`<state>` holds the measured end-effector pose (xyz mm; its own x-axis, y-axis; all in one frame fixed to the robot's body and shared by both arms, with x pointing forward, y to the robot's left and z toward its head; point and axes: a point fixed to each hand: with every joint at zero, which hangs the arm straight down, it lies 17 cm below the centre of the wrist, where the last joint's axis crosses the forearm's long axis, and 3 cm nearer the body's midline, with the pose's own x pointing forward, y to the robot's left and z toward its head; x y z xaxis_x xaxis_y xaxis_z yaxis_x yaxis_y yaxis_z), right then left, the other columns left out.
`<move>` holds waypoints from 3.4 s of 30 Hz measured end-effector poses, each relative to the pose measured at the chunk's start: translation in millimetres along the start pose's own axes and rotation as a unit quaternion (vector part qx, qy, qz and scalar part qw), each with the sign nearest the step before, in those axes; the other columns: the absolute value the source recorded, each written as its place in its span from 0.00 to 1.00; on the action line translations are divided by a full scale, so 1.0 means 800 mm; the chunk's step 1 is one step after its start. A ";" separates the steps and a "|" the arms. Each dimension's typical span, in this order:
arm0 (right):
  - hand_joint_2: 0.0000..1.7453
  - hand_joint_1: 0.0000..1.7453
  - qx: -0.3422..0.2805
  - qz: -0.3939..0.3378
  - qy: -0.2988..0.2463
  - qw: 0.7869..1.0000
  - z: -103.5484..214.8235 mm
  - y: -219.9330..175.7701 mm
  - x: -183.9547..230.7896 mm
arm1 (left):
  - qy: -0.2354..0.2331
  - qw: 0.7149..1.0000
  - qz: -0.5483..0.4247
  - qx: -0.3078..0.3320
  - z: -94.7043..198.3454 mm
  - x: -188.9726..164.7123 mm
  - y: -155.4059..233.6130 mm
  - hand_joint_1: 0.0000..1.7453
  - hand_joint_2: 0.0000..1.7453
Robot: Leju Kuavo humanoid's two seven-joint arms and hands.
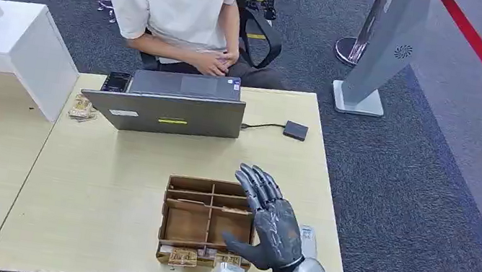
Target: Pass the card to the sensor for recognition and then transmit it.
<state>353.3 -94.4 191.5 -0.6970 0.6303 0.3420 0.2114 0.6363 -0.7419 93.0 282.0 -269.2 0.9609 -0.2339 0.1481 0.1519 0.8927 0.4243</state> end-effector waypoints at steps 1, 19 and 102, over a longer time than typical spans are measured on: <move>1.00 0.00 0.010 0.002 -0.004 1.000 0.002 0.003 -0.001 | -0.008 1.000 0.002 -0.001 0.000 0.004 -0.001 0.00 0.00; 1.00 0.03 0.051 0.065 -0.012 0.997 -0.004 0.017 -0.027 | -0.017 1.000 0.005 -0.005 0.004 0.011 -0.008 0.00 0.00; 1.00 0.89 0.107 0.098 0.016 0.989 0.015 0.060 -0.066 | -0.021 1.000 -0.001 -0.014 0.008 0.013 -0.018 0.00 0.00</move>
<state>391.7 -102.7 130.9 -0.6348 0.7476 0.1953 0.1876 0.3943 -0.8996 99.8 264.6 -268.1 0.9502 -0.2516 0.1837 0.1619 0.9025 0.3991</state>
